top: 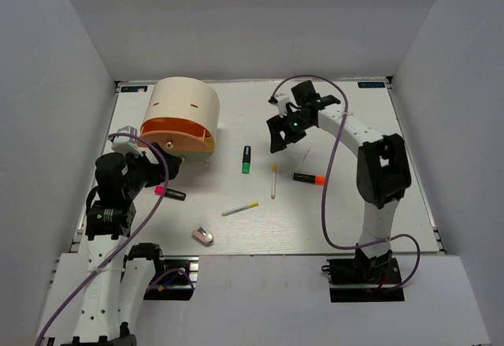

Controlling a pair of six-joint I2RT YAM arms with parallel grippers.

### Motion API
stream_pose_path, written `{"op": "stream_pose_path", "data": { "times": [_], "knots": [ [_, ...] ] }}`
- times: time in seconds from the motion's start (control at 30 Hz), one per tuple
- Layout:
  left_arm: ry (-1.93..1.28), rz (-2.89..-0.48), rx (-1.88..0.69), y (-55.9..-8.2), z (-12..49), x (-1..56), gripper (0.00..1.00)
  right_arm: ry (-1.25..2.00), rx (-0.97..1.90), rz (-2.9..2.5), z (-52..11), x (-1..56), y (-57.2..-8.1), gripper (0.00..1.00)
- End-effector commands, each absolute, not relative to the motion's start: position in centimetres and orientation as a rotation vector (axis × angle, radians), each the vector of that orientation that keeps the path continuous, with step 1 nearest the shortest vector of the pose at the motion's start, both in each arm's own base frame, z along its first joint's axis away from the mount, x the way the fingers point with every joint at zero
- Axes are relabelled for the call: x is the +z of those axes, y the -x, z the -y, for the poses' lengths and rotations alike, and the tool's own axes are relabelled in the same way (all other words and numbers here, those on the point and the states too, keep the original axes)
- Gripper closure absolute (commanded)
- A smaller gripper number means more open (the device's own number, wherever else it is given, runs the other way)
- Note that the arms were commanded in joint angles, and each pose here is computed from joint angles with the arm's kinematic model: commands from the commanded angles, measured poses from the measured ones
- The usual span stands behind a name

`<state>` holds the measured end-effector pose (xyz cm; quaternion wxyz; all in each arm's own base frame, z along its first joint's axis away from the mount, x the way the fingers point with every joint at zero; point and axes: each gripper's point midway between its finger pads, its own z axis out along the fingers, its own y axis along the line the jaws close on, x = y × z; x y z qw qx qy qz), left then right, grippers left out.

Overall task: Sort the stationery into containers
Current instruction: Grab a piece of stationery with the right arm

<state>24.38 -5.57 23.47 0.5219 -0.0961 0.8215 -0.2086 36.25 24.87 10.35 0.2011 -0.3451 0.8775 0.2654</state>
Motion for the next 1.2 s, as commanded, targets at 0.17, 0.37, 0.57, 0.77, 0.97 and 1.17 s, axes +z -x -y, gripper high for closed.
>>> {"op": "stream_pose_path", "data": {
  "times": [0.17,0.37,0.57,0.77,0.97,1.17],
  "knots": [
    [0.605,-2.074,-0.540,-22.1,4.9,18.3,0.03,0.778,0.646,-2.584,-31.4,8.3,-36.5,0.19],
    [0.741,-2.043,-0.544,-21.2,4.5,17.6,0.03,0.670,0.627,-2.625,-33.8,6.3,-36.8,0.14],
    [0.755,-2.050,-0.546,-20.8,4.5,17.4,0.03,0.547,0.565,-2.624,-35.9,5.1,-37.9,0.16],
    [0.769,-2.058,-0.549,-20.9,4.5,17.3,0.03,0.449,0.449,-2.600,-37.3,4.4,-38.3,0.16],
    [0.824,-2.072,-0.547,-20.8,4.5,16.5,0.03,0.437,0.213,-2.546,-37.0,3.1,-39.1,0.21],
    [0.875,-2.055,-0.561,-21.0,4.4,15.9,0.03,0.426,0.080,-2.575,-33.9,1.6,-38.6,0.32]
  ]
}}
